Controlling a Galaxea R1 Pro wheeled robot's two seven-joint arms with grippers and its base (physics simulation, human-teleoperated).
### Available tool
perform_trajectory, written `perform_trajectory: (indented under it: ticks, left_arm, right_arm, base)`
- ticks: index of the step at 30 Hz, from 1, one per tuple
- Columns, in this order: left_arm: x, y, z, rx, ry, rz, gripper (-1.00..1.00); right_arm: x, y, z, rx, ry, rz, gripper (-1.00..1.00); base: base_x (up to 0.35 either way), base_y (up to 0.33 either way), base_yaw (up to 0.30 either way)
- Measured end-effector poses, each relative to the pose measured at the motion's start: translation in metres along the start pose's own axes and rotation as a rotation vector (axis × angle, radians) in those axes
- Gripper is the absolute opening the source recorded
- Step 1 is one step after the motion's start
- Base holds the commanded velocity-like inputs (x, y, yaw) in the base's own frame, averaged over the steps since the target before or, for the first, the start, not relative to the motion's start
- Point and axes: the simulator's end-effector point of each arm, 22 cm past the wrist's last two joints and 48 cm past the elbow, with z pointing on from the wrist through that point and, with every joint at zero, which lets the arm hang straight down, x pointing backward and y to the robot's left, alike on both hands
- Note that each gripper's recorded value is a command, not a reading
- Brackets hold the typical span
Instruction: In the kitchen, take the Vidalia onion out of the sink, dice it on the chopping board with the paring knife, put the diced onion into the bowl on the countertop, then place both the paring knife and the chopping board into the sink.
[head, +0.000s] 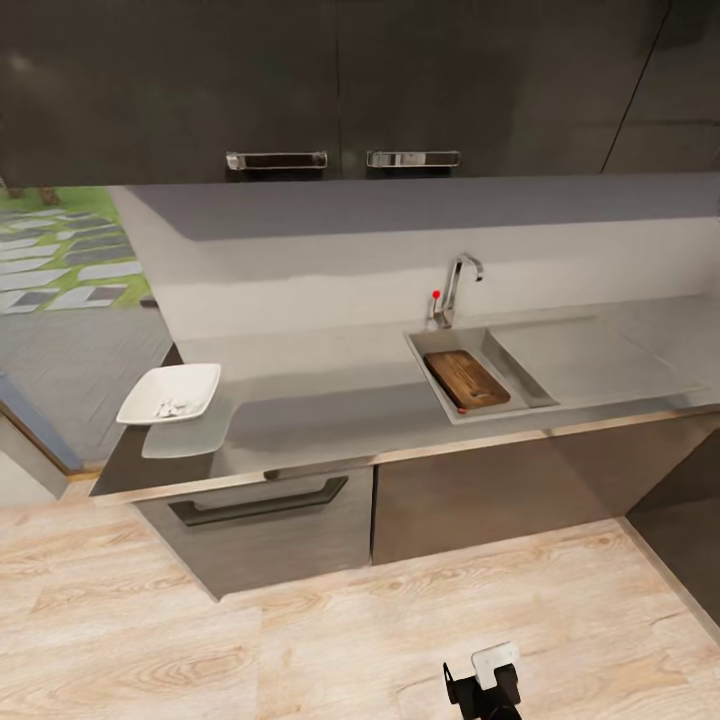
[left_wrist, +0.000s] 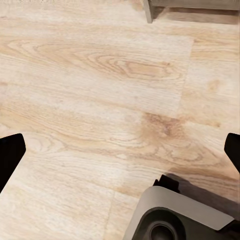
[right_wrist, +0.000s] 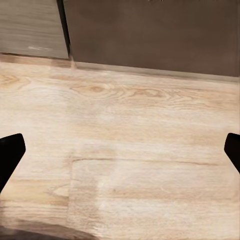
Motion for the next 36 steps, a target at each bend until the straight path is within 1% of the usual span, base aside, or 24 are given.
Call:
perform_trajectory:
  ticks: [36]
  left_arm:
    - [-0.023, -0.005, -0.003, 0.013, -0.049, -0.024, 1.0]
  right_arm:
    - [-0.028, -0.006, -0.004, 0.012, -0.056, -0.004, 1.0]
  base:
    - [0.0, 0.0, 0.0]
